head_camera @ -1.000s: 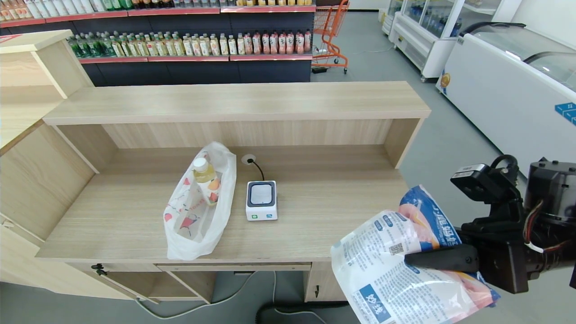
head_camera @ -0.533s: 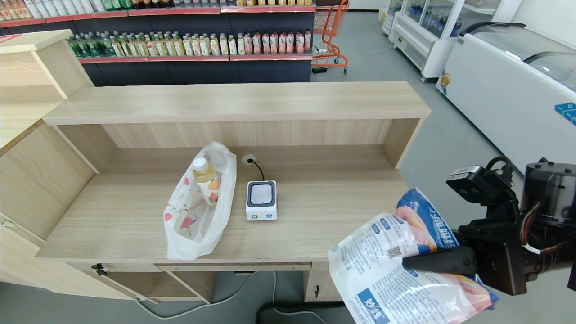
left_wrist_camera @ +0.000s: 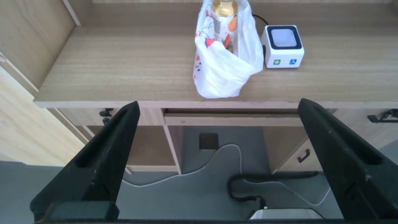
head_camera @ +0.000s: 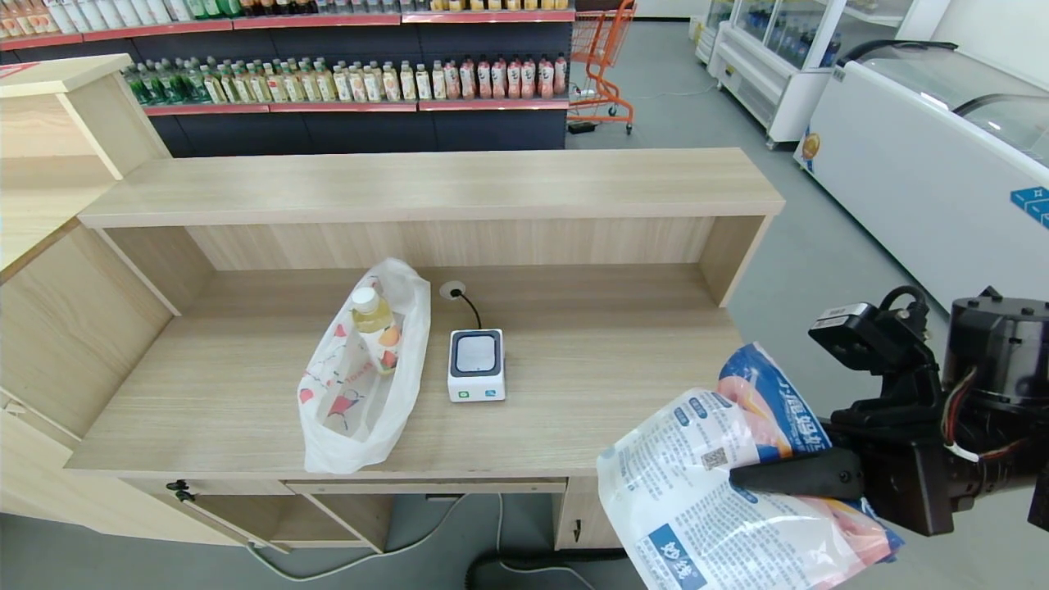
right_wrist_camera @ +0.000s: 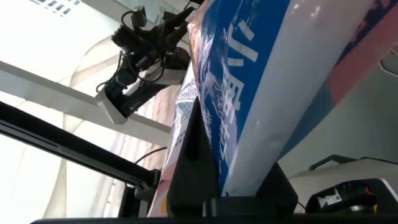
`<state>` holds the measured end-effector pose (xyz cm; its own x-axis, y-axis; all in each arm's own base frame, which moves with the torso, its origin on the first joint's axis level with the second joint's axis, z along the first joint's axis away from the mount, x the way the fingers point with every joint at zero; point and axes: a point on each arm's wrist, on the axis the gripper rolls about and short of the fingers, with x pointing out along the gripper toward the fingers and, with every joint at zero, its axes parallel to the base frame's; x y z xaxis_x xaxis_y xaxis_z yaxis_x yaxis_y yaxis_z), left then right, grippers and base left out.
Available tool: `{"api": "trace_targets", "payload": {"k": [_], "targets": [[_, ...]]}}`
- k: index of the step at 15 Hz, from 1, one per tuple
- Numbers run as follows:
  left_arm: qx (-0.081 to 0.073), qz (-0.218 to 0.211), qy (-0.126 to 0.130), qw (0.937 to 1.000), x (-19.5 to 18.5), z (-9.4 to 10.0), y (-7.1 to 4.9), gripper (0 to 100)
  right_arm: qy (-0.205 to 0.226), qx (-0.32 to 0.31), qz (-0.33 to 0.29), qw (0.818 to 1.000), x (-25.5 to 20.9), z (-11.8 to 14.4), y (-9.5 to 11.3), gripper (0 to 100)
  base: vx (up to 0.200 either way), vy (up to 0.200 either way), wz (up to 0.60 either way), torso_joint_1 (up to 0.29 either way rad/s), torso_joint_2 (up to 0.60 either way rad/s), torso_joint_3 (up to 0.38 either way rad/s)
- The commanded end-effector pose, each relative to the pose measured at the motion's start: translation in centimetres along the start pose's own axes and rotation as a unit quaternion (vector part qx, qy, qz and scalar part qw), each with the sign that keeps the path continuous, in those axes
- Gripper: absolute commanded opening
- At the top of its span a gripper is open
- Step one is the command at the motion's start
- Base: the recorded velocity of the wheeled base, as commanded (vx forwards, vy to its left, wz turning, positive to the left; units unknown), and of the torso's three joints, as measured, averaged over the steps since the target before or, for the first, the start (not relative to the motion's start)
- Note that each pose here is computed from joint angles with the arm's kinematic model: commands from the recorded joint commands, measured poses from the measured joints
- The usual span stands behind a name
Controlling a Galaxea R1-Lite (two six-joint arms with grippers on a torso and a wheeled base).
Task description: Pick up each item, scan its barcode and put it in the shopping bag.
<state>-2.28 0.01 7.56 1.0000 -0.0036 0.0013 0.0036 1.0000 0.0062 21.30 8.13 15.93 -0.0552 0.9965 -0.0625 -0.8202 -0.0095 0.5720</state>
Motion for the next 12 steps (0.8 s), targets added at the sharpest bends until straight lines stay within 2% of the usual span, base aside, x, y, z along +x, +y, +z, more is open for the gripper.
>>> {"api": "trace_targets", "payload": {"k": [1,6,8,9,10,11,12], "targets": [[0.000,0.000,0.000,1.0000,0.0,0.0,0.0,100,0.003,0.002,0.003,1.000,0.2,0.0,-0.3,0,0.000,0.000,0.00,0.000,0.00,0.000],[0.000,0.000,0.000,1.0000,0.0,0.0,0.0,100,0.005,0.001,0.003,1.000,0.6,0.1,-0.9,0,0.000,0.000,0.00,0.000,0.00,0.000],[0.000,0.000,0.000,1.0000,0.0,0.0,0.0,100,-0.001,-0.050,-0.003,0.999,0.5,0.5,-1.1,0,0.000,0.000,0.00,0.000,0.00,0.000],[0.000,0.000,0.000,1.0000,0.0,0.0,0.0,100,-0.012,-0.100,-0.028,0.995,0.4,0.7,-1.2,0,0.000,0.000,0.00,0.000,0.00,0.000],[0.000,0.000,0.000,1.0000,0.0,0.0,0.0,100,-0.027,-0.210,-0.112,0.971,0.3,1.0,-2.3,0,0.000,0.000,0.00,0.000,0.00,0.000],[0.000,0.000,0.001,1.0000,0.0,0.0,0.0,100,-0.024,-0.263,-0.154,0.952,0.1,1.1,-3.0,0,0.000,0.000,0.00,0.000,0.00,0.000],[0.000,0.000,0.001,1.0000,0.0,0.0,0.0,100,0.003,-0.355,-0.250,0.901,-0.8,0.8,-4.3,0,0.000,0.000,0.00,0.000,0.00,0.000]]}}
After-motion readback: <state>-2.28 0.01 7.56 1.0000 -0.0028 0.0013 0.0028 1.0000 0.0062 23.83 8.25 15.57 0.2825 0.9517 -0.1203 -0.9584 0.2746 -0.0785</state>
